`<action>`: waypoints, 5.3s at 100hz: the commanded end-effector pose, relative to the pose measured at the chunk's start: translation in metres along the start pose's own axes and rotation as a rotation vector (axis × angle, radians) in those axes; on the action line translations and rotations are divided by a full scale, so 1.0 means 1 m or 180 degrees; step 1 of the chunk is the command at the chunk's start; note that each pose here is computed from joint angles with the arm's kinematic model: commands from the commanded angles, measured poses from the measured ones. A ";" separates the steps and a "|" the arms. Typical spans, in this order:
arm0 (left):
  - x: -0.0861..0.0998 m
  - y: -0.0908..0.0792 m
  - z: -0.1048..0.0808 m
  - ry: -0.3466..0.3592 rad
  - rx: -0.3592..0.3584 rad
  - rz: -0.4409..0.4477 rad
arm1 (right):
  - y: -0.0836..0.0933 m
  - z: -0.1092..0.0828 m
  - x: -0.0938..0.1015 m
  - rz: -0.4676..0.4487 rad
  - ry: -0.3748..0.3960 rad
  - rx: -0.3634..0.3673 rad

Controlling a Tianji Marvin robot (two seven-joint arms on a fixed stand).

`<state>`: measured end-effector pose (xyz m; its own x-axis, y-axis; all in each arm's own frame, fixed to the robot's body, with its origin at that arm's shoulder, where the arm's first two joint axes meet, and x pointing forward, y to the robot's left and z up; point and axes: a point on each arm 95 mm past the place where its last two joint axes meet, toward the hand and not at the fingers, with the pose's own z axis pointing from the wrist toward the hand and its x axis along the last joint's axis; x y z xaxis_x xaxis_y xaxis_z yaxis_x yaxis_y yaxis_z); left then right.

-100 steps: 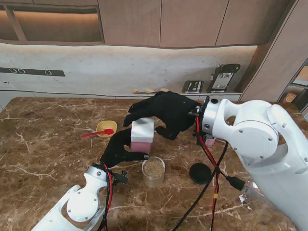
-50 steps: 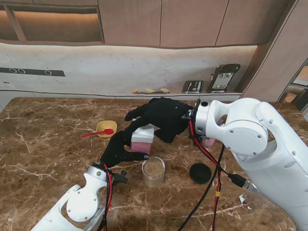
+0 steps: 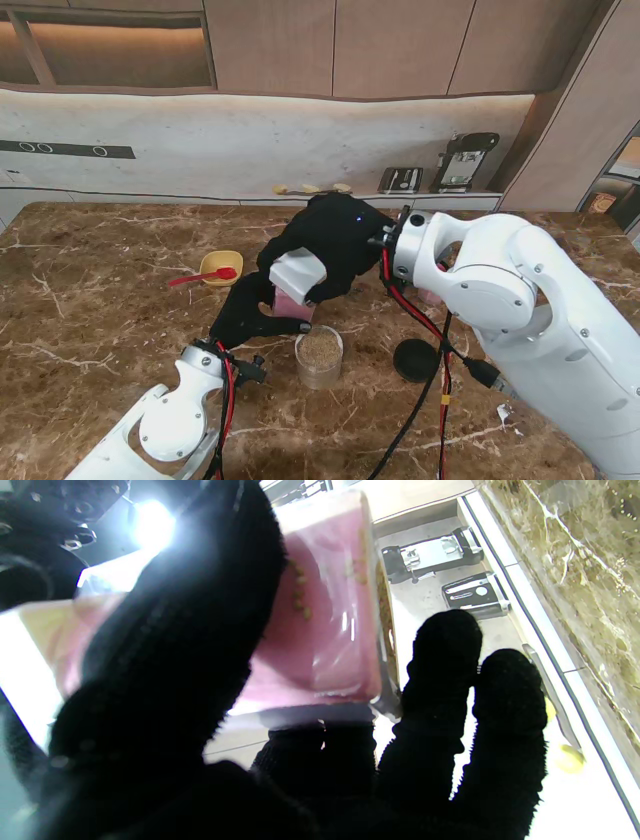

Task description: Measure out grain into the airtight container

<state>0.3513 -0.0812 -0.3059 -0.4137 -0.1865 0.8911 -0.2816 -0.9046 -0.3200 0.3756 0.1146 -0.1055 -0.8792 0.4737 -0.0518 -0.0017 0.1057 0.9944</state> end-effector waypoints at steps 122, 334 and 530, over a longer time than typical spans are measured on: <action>0.003 -0.001 -0.002 0.0028 0.0059 -0.0004 | -0.023 0.017 0.024 -0.0456 -0.1129 -0.0953; 0.005 -0.003 -0.003 0.0054 0.0086 0.0015 | -0.032 0.017 0.022 -0.0597 -0.1096 -0.0736; -0.008 -0.045 -0.008 -0.0258 -0.0235 0.1126 | -0.019 -0.060 -0.067 -0.0106 -0.1964 -0.0495</action>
<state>0.3611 -0.0382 -0.2993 -0.4392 -0.5129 0.7375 -0.1961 -0.7464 -0.6359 0.3972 0.0456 -0.1075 -0.4865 0.8698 -0.0821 -0.1563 0.0058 0.9877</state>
